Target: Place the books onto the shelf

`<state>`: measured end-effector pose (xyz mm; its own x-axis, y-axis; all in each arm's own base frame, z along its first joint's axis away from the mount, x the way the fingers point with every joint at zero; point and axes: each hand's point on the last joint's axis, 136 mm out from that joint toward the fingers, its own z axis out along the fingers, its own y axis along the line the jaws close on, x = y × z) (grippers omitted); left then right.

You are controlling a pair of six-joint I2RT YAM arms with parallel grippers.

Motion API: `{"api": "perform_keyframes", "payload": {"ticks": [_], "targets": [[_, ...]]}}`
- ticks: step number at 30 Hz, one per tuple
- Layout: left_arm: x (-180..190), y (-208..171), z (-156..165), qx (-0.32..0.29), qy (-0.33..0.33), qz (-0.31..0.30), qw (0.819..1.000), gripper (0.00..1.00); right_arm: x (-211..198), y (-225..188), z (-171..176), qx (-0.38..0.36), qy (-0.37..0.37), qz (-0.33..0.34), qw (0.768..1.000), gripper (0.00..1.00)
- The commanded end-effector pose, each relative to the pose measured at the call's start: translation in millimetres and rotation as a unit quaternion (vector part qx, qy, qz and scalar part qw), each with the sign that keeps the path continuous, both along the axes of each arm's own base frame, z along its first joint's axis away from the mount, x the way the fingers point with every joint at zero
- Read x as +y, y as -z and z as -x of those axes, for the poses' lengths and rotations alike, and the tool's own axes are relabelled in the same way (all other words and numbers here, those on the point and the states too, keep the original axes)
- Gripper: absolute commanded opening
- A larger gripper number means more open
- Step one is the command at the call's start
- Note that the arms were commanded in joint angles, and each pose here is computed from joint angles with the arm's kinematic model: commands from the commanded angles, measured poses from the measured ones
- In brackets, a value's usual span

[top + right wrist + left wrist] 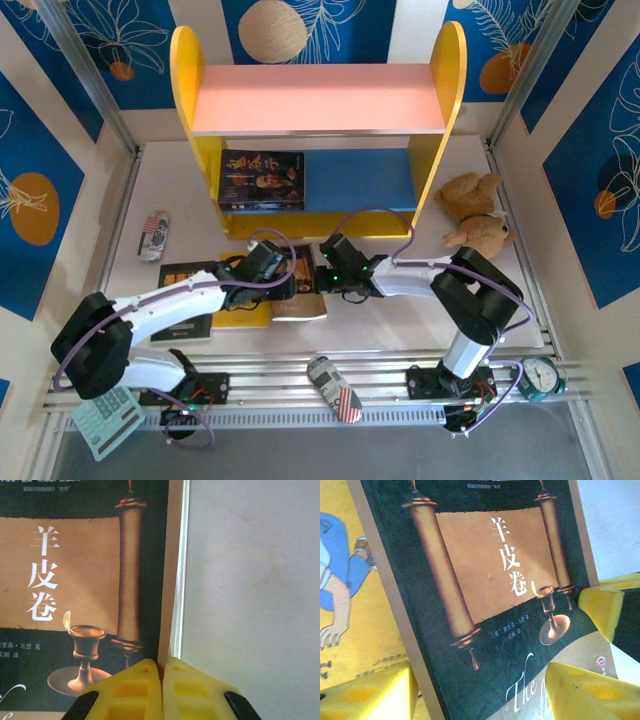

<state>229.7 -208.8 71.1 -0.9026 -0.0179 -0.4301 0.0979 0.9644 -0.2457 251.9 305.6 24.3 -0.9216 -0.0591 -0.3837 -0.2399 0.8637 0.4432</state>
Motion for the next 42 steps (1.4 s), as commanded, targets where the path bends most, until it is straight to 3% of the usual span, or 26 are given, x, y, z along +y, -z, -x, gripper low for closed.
{"api": "perform_keyframes", "payload": {"ticks": [1,8,13,32,42], "targets": [[6.6,-3.4,7.6,-0.005,0.001,-0.01,1.0,0.68,-16.8,49.1,56.5,0.109,-0.039,0.064,0.991,0.07],[41.7,12.7,11.6,0.008,-0.029,-0.065,0.997,0.74,-14.6,48.6,57.6,0.111,-0.043,0.064,0.991,0.07],[53.8,28.6,14.1,0.028,-0.044,-0.072,0.996,0.75,-14.0,47.8,57.1,0.109,-0.043,0.064,0.991,0.07],[23.0,38.5,6.9,0.041,-0.014,-0.003,0.999,0.73,4.9,46.2,62.2,0.113,-0.07,0.028,0.991,0.07],[3.9,-23.8,0.5,-0.036,0.008,0.099,0.994,0.71,3.0,51.1,64.1,0.119,-0.069,0.033,0.99,0.07]]}}
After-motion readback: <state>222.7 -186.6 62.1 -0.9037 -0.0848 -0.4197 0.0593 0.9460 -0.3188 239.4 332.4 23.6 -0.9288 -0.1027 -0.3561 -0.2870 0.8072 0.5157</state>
